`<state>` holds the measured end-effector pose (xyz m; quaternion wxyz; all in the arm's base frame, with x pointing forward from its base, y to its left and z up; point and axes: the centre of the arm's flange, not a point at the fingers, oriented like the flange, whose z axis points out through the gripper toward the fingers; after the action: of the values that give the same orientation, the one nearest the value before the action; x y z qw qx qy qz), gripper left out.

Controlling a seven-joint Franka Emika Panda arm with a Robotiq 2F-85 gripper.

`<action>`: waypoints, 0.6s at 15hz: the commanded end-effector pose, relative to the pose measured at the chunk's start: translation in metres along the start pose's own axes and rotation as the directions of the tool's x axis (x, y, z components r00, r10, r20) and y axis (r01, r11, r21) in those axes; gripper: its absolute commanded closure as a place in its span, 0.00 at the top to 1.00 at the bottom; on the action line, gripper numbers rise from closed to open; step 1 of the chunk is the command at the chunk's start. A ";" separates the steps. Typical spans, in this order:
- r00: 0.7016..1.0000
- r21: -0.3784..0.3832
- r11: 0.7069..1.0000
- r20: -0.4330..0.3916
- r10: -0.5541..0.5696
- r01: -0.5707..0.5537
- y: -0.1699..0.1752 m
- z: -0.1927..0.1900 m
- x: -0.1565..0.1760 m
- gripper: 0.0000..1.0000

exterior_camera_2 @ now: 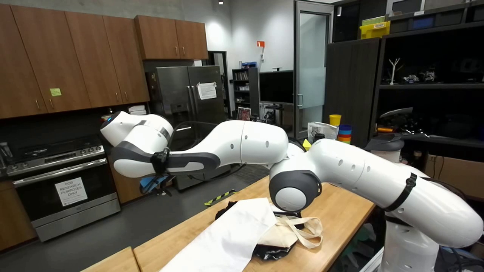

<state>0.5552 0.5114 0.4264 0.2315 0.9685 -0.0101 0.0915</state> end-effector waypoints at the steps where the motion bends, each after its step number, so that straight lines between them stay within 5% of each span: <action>1: 1.000 0.022 1.000 0.001 0.016 -0.016 0.042 0.032 -0.044 1.00; 9: 0.999 0.041 0.999 0.045 0.018 -0.019 0.038 0.056 -0.032 1.00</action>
<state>0.5701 0.4993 0.4103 0.2256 0.9713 -0.0177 0.0734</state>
